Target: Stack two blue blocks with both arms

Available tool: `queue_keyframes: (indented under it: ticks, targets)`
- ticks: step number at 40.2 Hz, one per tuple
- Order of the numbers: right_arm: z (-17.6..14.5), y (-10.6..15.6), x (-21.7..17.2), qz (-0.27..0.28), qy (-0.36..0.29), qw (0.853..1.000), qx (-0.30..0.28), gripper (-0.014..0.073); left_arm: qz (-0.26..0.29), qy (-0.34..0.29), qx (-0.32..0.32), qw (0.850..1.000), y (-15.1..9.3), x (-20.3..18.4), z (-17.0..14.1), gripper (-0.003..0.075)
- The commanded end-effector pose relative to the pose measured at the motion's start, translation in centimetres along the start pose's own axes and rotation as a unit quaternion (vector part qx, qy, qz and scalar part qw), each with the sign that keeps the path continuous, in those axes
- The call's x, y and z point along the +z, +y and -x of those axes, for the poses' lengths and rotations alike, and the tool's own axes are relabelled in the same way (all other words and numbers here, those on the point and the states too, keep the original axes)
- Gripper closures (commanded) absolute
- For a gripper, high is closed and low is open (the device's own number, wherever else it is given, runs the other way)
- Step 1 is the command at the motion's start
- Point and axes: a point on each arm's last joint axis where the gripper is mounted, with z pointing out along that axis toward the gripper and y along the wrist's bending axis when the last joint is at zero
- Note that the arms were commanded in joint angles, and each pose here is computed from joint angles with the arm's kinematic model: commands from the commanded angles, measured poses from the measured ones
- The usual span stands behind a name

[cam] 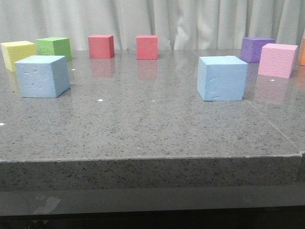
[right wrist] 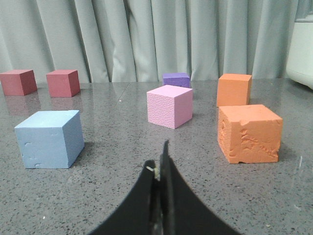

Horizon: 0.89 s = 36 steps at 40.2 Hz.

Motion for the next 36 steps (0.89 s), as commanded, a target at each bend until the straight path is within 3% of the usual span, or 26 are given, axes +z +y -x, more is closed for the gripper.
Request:
queue_keyframes:
  ticks: [1, 26, 36]
  targets:
    - [1.0, 0.0, -0.2, 0.001, -0.053, 0.999, -0.005, 0.0716, -0.004, -0.047, -0.005, 0.999, -0.1, -0.2, 0.8, 0.0739]
    - [1.1, 0.0, -0.2, 0.001, -0.061, 0.998, -0.005, 0.0716, -0.004, -0.047, -0.005, 0.999, -0.1, -0.2, 0.8, 0.0739]
    - [2.8, 0.2, -0.4, 0.004, -0.104, 0.995, -0.005, 0.0716, -0.010, -0.111, -0.006, 0.994, -0.2, -0.5, 2.8, 0.0739]
